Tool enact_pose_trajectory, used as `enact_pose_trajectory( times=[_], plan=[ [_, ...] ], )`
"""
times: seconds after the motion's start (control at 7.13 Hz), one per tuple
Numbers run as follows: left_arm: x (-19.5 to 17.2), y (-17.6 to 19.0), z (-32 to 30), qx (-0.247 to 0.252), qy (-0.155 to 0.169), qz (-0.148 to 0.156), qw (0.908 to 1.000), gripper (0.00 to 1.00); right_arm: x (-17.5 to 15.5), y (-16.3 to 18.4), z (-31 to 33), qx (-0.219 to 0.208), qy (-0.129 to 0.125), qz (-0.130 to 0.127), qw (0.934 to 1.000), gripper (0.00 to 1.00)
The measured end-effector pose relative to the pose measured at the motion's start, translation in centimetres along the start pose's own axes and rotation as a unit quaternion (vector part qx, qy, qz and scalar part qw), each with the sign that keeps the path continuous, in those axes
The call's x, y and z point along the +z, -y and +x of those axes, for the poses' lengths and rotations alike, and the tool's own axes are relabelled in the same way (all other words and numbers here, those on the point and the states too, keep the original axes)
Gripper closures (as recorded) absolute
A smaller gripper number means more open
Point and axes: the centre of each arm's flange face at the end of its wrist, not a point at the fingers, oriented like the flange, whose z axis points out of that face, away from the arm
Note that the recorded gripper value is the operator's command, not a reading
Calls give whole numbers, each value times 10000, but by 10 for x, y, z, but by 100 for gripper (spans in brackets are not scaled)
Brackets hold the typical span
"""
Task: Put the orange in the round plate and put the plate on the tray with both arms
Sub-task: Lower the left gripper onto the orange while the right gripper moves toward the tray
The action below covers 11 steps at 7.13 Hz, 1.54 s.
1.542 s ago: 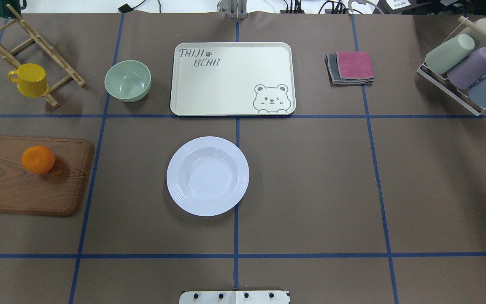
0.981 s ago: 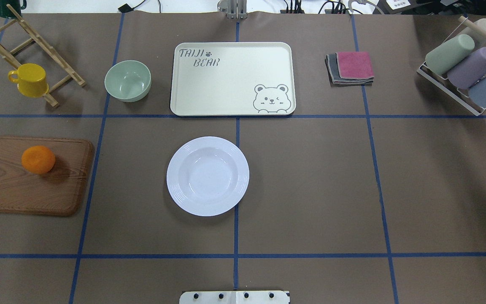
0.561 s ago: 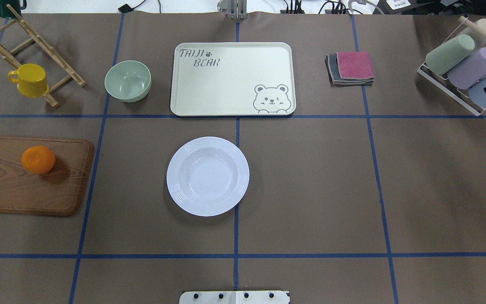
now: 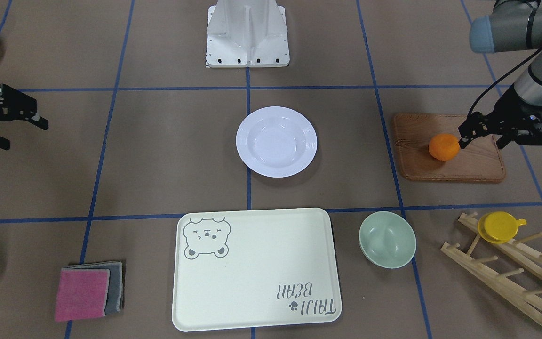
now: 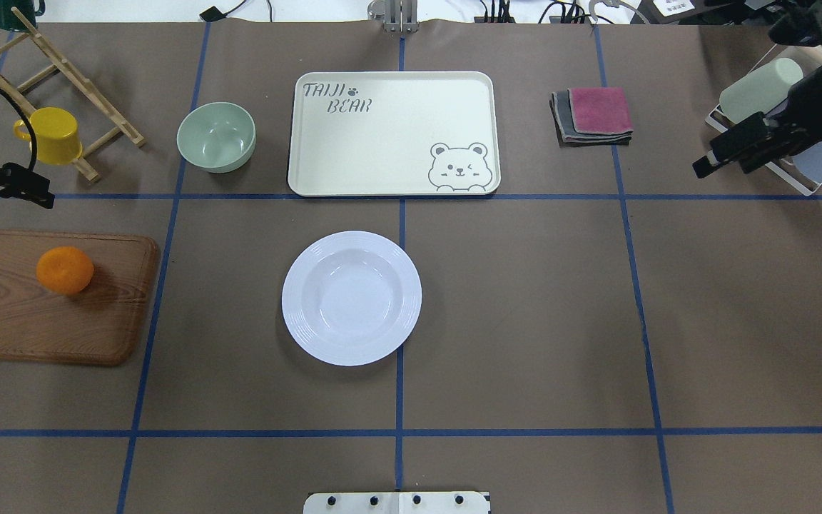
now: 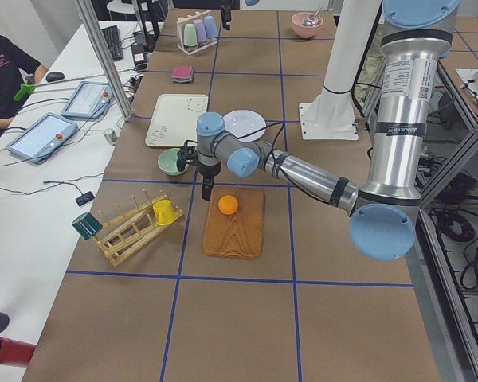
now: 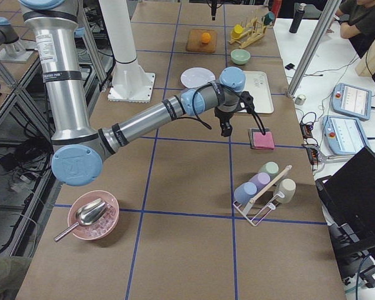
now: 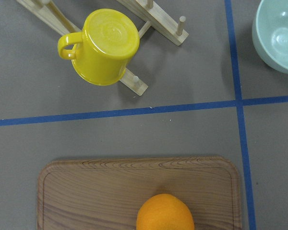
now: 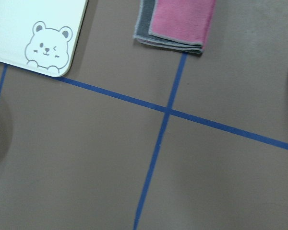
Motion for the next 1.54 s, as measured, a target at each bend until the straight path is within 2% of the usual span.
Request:
enact_pose_trajectory(
  times=[0.28, 0.42, 0.56, 0.84, 1.54],
  plan=[
    [22, -7, 5, -98, 79, -27, 9999, 0, 55, -4, -19, 310, 604, 165, 9976, 1],
    [32, -11, 10, -93, 169, -26, 9998, 0, 73, -5, -26, 431, 804, 236, 9956, 1],
    [39, -15, 13, -92, 214, -43, 9997, 0, 86, -5, -39, 509, 893, 298, 9943, 1],
    [57, -24, 14, -105, 172, -62, 9998, 0, 102, -7, -59, 534, 951, 374, 9933, 1],
    [87, -47, 13, -312, 49, -142, 9994, 1, 104, -7, -63, 530, 962, 404, 9931, 1]
  ],
)
